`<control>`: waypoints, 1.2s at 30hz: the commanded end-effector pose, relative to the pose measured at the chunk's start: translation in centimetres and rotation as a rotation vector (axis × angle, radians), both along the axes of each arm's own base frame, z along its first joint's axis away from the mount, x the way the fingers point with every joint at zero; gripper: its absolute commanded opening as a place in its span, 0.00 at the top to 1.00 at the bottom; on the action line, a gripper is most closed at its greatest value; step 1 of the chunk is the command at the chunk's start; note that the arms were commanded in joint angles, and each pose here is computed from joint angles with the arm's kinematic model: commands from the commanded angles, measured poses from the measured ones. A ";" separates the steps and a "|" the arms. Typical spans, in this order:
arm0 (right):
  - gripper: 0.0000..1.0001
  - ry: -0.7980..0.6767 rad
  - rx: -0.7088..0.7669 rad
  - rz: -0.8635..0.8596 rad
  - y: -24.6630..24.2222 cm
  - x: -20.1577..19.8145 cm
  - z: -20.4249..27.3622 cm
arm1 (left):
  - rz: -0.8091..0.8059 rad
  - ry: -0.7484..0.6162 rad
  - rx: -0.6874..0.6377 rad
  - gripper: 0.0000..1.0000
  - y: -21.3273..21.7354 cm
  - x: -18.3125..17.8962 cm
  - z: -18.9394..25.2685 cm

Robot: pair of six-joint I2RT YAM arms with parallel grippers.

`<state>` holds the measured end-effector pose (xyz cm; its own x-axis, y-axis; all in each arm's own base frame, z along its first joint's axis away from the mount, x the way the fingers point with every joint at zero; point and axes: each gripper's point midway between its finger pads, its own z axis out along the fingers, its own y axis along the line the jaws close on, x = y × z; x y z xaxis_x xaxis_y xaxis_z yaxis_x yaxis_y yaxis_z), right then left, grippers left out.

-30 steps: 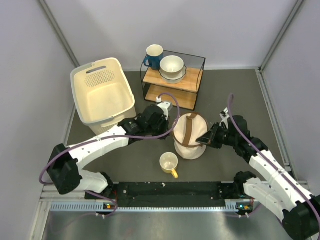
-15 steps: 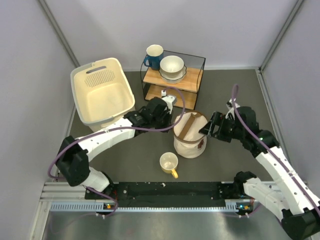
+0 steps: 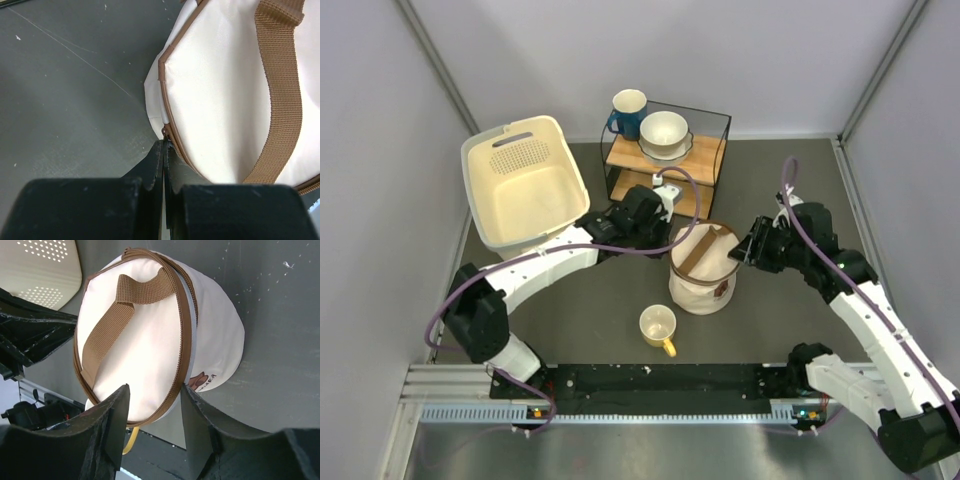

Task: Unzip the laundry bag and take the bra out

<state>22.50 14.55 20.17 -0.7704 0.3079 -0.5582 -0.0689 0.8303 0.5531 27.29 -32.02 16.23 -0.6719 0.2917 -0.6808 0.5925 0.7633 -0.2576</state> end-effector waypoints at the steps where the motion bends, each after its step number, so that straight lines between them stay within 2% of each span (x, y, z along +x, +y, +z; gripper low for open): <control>1: 0.54 -0.030 0.011 -0.026 -0.2 0.7 -0.1 | -0.010 -0.047 -0.048 1.00 0.1 -0.3 2.4; 2: 0.49 -0.025 0.007 -0.033 -0.3 0.6 -0.3 | -0.007 -0.049 -0.046 1.00 0.2 -0.2 2.4; 5: 0.46 -0.016 -0.002 -0.048 -0.5 0.6 -1.0 | -0.008 -0.050 -0.045 1.00 0.3 -0.3 2.4; 6: 0.49 -0.013 -0.002 -0.053 -0.6 0.6 -1.1 | -0.009 -0.048 -0.048 1.00 0.2 -0.3 2.4; 9: 0.72 -0.018 0.009 -0.055 -0.5 0.8 -1.1 | -0.014 -0.042 -0.054 1.00 0.1 -0.5 2.2; 10: 1.00 -0.029 0.013 -0.061 -0.5 0.8 -0.7 | -0.014 -0.039 -0.054 1.00 0.2 -0.6 2.1; 13: 1.00 -0.077 0.035 -0.081 -0.7 1.0 1.1 | -0.003 -0.049 -0.044 1.00 0.5 -0.4 2.2; 15: 1.00 -0.083 0.061 -0.066 -0.2 0.8 2.0 | 0.028 -0.073 -0.015 0.91 1.2 0.1 2.6; 16: 1.00 -0.092 0.077 -0.060 0.0 0.8 3.0 | 0.039 -0.078 0.002 0.84 1.6 0.2 3.1; 18: 1.00 -0.079 0.107 -0.033 0.7 0.6 3.6 | 0.077 -0.128 0.032 0.56 2.7 0.8 4.5; 20: 1.00 -0.070 0.124 -0.018 1.2 0.8 4.2 | 0.094 -0.169 0.026 0.39 3.5 0.8 6.6; 21: 1.00 -0.066 0.129 -0.007 1.4 0.8 4.3 | 0.102 -0.198 0.026 0.24 3.9 1.0 7.5; 23: 0.99 -0.068 0.143 0.002 1.7 1.0 4.8 | 0.109 -0.246 -0.004 0.18 4.5 0.8 9.5; 27: 0.97 -0.071 0.193 0.016 2.6 1.5 6.1 | 0.033 -0.286 -0.086 0.16 4.1 -0.7 12.5; 28: 0.97 -0.079 0.205 0.020 2.8 1.7 6.7 | -0.046 -0.263 -0.138 0.15 3.1 -2.1 13.0; 32: 0.99 -0.057 0.221 0.021 3.3 2.2 6.8 | -0.198 -0.275 -0.246 0.14 1.2 -5.2 15.0; 36: 1.00 -0.025 0.254 0.015 3.8 2.4 6.6 | -0.271 -0.320 -0.203 0.14 -1.2 -7.2 14.9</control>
<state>23.58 17.25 23.21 -0.7979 0.3864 -0.4627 -0.0431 0.7291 0.6830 22.49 -29.95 29.56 -0.4408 0.2250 -0.8689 0.7457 0.6307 -0.2150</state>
